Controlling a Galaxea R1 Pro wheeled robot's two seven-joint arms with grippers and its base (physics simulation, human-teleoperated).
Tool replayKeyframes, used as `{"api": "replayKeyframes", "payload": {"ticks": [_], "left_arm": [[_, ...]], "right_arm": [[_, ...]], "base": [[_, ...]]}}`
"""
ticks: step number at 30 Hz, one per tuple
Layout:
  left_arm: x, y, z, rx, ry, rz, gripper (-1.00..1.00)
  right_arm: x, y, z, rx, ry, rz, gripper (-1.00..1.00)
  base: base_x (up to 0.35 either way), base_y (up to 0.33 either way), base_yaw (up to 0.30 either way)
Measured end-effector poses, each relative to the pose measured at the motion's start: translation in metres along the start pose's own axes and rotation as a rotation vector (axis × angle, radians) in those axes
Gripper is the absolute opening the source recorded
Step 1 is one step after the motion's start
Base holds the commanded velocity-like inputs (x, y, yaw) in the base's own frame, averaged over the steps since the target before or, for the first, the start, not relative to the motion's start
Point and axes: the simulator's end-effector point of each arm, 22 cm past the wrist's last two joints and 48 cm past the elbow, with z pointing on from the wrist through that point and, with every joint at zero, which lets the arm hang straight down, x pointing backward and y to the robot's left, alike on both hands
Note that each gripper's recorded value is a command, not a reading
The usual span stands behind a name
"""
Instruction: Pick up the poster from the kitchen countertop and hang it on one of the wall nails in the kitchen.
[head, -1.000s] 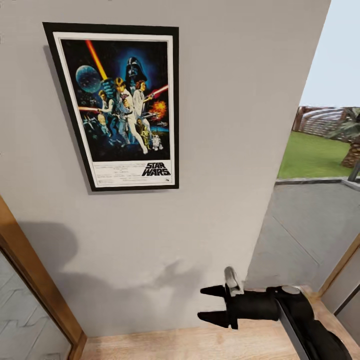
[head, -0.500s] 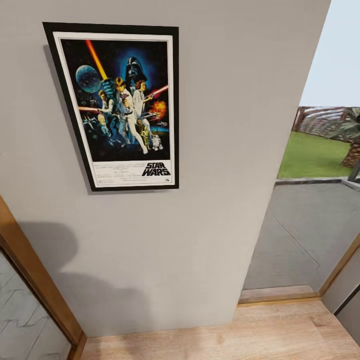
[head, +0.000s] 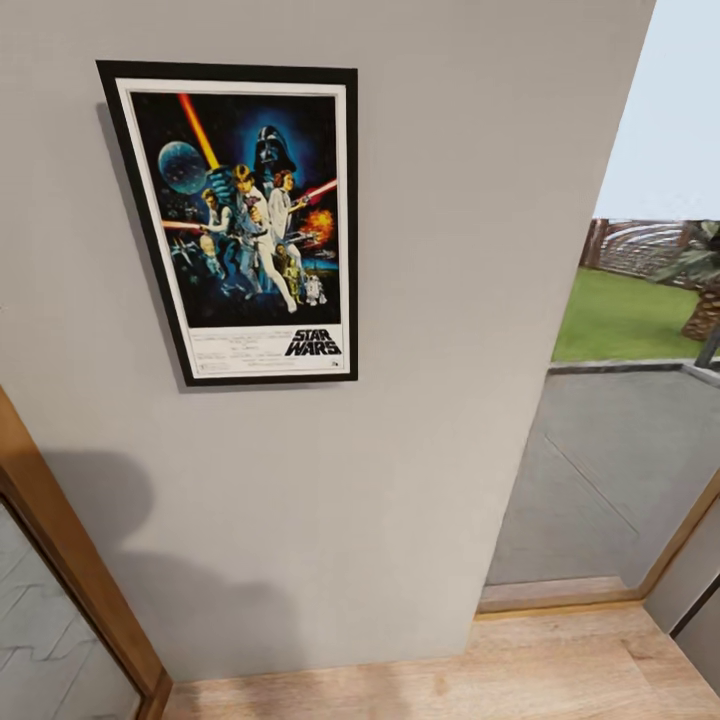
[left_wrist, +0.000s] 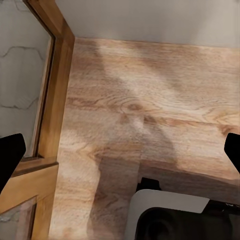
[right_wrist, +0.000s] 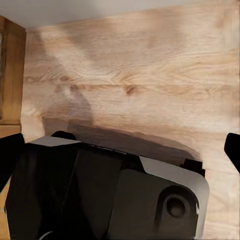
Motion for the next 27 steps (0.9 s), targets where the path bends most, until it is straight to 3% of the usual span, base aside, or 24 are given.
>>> {"api": "replayKeyframes", "payload": {"ticks": [6, 9, 13, 16, 18, 20, 22, 27], "left_arm": [[-0.003, -0.001, 0.0, 0.001, -0.009, -0.001, 1.0], [-0.005, -0.001, -0.001, 0.001, -0.014, -0.001, 1.0], [-0.008, -0.001, -0.001, 0.002, -0.021, -0.001, 1.0], [-0.008, -0.001, -0.001, 0.003, -0.022, -0.002, 1.0], [-0.008, -0.001, -0.001, 0.003, -0.022, -0.002, 1.0], [-0.008, -0.001, -0.001, 0.003, -0.022, -0.002, 1.0], [-0.008, -0.001, -0.001, 0.003, -0.022, -0.001, 1.0], [-0.008, -0.001, -0.001, 0.003, -0.022, -0.001, 1.0]], "right_arm": [[0.0, -0.013, 0.0, 0.068, -0.003, 0.0, 1.0], [0.016, -0.022, 0.001, 0.112, 0.025, 0.024, 1.0], [0.024, -0.023, 0.001, 0.119, 0.037, 0.036, 1.0], [0.072, -0.01, 0.008, 0.103, 0.117, 0.096, 1.0], [0.148, 0.0, 0.001, 0.101, 0.242, 0.173, 1.0], [0.179, 0.004, -0.005, 0.116, 0.289, 0.203, 1.0], [0.197, -0.002, -0.01, 0.163, 0.307, 0.207, 1.0], [0.195, -0.014, -0.011, 0.214, 0.273, 0.185, 1.0]], "base": [[0.0, 0.0, 0.0], [0.0, 0.0, 0.005], [0.0, 0.0, 0.027], [0.0, 0.0, 0.006], [0.0, 0.0, 0.002], [0.0, 0.0, 0.0], [0.0, 0.0, 0.0], [0.0, 0.0, 0.0]]}}
